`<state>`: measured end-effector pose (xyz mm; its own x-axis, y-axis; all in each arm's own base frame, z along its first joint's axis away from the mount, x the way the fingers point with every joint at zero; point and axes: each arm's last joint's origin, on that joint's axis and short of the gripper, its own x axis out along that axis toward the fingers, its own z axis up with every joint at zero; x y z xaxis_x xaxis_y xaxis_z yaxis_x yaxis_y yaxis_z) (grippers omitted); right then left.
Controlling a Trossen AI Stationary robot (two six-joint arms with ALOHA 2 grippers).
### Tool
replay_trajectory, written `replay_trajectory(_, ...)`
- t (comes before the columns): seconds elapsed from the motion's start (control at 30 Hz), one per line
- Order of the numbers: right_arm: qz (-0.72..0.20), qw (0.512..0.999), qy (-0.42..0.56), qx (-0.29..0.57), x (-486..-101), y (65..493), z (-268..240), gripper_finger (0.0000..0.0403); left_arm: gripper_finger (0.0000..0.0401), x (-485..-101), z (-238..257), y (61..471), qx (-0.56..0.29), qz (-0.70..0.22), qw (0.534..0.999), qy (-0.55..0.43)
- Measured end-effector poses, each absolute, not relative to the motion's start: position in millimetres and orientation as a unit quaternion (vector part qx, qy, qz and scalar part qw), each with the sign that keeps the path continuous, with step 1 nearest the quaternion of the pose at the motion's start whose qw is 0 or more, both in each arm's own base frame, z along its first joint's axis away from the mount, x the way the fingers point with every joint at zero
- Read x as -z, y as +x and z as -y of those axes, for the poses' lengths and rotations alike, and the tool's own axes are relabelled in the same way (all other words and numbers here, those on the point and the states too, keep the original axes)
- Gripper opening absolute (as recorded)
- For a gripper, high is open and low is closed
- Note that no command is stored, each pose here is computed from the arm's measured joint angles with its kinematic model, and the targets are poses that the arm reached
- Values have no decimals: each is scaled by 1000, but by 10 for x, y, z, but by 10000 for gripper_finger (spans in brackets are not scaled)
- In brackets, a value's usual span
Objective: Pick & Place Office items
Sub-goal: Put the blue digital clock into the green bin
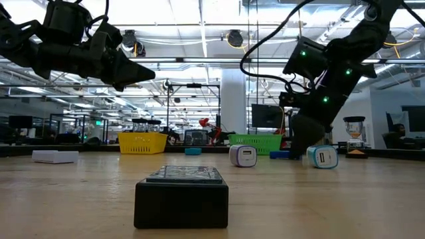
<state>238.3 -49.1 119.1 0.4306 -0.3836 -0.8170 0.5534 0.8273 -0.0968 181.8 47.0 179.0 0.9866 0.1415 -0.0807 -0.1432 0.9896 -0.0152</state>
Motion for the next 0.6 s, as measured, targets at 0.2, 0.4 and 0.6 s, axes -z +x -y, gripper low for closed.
replay_trajectory(0.2, -437, 854, 107, 263, -1241, 2389, 559, 147, 42, -1790, -471, 1818, -72, -40, 997, -11)
replay_trajectory(0.4, -367, 877, 234, 203, -1352, 2469, 636, 147, 42, -1789, -470, 1819, -71, -40, 997, -11)
replay_trajectory(0.6, -340, 863, 343, 146, -1312, 2556, 644, 154, 42, -1790, -471, 1818, -72, -40, 997, -10)
